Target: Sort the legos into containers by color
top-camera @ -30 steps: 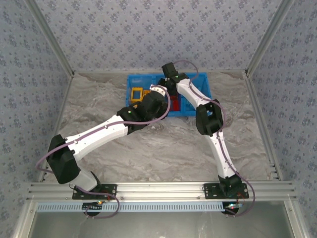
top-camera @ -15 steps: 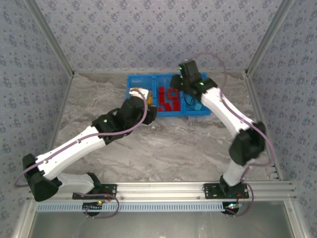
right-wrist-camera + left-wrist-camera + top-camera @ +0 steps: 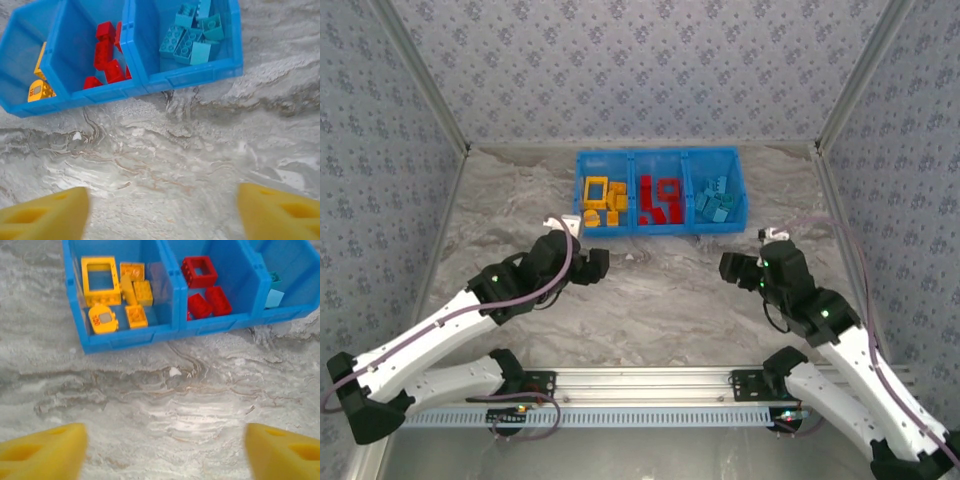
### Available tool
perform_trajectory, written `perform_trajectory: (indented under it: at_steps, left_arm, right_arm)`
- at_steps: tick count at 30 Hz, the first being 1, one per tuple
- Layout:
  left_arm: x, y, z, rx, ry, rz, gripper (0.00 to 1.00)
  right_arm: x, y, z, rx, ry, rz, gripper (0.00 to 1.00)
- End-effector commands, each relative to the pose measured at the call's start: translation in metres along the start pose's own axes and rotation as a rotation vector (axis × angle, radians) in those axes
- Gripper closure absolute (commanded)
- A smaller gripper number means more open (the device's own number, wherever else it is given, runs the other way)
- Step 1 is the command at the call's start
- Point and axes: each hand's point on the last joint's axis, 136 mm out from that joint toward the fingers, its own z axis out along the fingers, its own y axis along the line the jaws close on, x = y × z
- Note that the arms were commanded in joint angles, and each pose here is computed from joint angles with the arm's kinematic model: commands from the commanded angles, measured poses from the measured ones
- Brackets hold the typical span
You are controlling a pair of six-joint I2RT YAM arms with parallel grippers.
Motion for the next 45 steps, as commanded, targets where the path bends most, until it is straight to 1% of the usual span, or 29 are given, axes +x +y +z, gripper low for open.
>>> perform_trajectory:
  at_steps: [1,3,5,6,7,8,9,10,11,12,14,16,17,19,21,22,26,27,28,29,32,34,37,39,40,41,43,44,45]
  left_arm:
    - [-0.002,0.005,0.000,0.039,0.026,-0.113,0.02]
    - [-0.006,0.008,0.004,0.068,0.029,-0.125,0.02]
    - [-0.015,0.023,0.005,0.003,-0.012,-0.083,0.02]
    - [-0.021,0.036,0.004,-0.067,-0.036,-0.070,0.02]
    - [-0.028,0.057,0.000,-0.185,-0.069,-0.080,0.02]
    - [-0.033,0.086,-0.009,-0.346,-0.106,-0.119,0.02]
    - [-0.037,0.109,-0.017,-0.469,-0.139,-0.159,0.02]
    - [-0.041,0.132,-0.023,-0.571,-0.168,-0.200,0.02]
    - [-0.044,0.149,-0.022,-0.616,-0.193,-0.214,0.02]
    - [-0.045,0.161,-0.017,-0.626,-0.214,-0.222,0.02]
    - [-0.049,0.180,0.005,-0.572,-0.278,-0.153,0.02]
    - [-0.037,0.214,0.010,-0.651,-0.327,-0.200,0.02]
    - [-0.028,0.229,0.016,-0.686,-0.322,-0.208,0.02]
    - [-0.015,0.249,0.031,-0.745,-0.265,-0.161,0.02]
    - [-0.005,0.258,0.055,-0.729,-0.184,-0.108,0.02]
    - [-0.001,0.260,0.066,-0.722,-0.165,-0.096,0.02]
    - [0.007,0.273,0.093,-0.732,-0.187,-0.097,0.02]
    - [0.011,0.277,0.100,-0.735,-0.185,-0.091,0.02]
    - [0.012,0.281,0.105,-0.738,-0.187,-0.087,0.02]
    - [0.008,0.278,0.112,-0.708,-0.167,-0.066,0.02]
    - [-0.008,0.276,0.121,-0.667,-0.245,-0.024,0.02]
    - [-0.013,0.278,0.128,-0.653,-0.268,-0.008,0.02]
    - [-0.006,0.283,0.133,-0.641,-0.269,-0.036,0.02]
    - [-0.005,0.281,0.129,-0.632,-0.302,-0.032,0.02]
    - [-0.005,0.280,0.127,-0.626,-0.329,-0.026,0.02]
    - [-0.004,0.276,0.125,-0.605,-0.343,-0.015,0.02]
    - [0.005,0.270,0.123,-0.574,-0.387,-0.001,0.02]
    - [0.004,0.269,0.120,-0.571,-0.457,0.007,0.02]
    - [0.007,0.268,0.119,-0.569,-0.466,0.014,0.02]
  right_arm:
    - [0.003,-0.015,-0.005,0.069,-0.003,-0.020,0.00]
    - [-0.012,-0.025,-0.009,0.138,-0.070,-0.020,0.00]
    - [-0.031,-0.035,-0.014,0.207,-0.166,-0.026,0.00]
    - [-0.040,-0.042,-0.018,0.258,-0.212,-0.014,0.00]
    - [-0.048,-0.056,-0.023,0.347,-0.259,0.016,0.00]
    - [-0.055,-0.068,-0.027,0.426,-0.302,0.034,0.00]
    - [-0.061,-0.076,-0.030,0.483,-0.339,0.037,0.00]
    - [-0.066,-0.084,-0.029,0.532,-0.376,0.016,0.00]
    - [-0.072,-0.088,-0.023,0.550,-0.415,-0.015,0.00]
    - [-0.074,-0.091,-0.014,0.551,-0.433,-0.064,0.00]
    - [-0.073,-0.094,0.015,0.487,-0.465,-0.143,0.00]
    - [-0.065,-0.110,0.035,0.480,-0.465,-0.129,0.00]
    - [-0.058,-0.122,0.044,0.501,-0.442,-0.109,0.00]
    - [-0.042,-0.140,0.062,0.530,-0.374,-0.099,0.00]
    - [-0.029,-0.155,0.078,0.549,-0.337,-0.075,0.00]
    - [-0.029,-0.159,0.082,0.547,-0.348,-0.067,0.00]
    - [-0.020,-0.174,0.103,0.559,-0.326,-0.050,0.00]
    - [-0.021,-0.175,0.110,0.553,-0.328,-0.075,0.00]
    - [-0.022,-0.175,0.115,0.533,-0.306,-0.054,0.00]
    - [-0.027,-0.174,0.119,0.515,-0.316,-0.067,0.00]
    - [-0.036,-0.174,0.129,0.475,-0.349,-0.077,0.00]
    - [-0.042,-0.175,0.133,0.450,-0.372,-0.083,0.00]
    - [-0.048,-0.176,0.143,0.419,-0.363,-0.104,0.00]
    - [-0.043,-0.180,0.149,0.389,-0.383,-0.098,0.00]
    - [-0.046,-0.179,0.150,0.368,-0.407,-0.104,0.00]
    - [-0.043,-0.174,0.152,0.359,-0.377,-0.125,0.00]
    - [-0.041,-0.169,0.153,0.345,-0.405,-0.148,0.00]
    - [-0.039,-0.170,0.152,0.346,-0.434,-0.147,0.00]
    - [-0.034,-0.172,0.152,0.347,-0.459,-0.147,0.00]
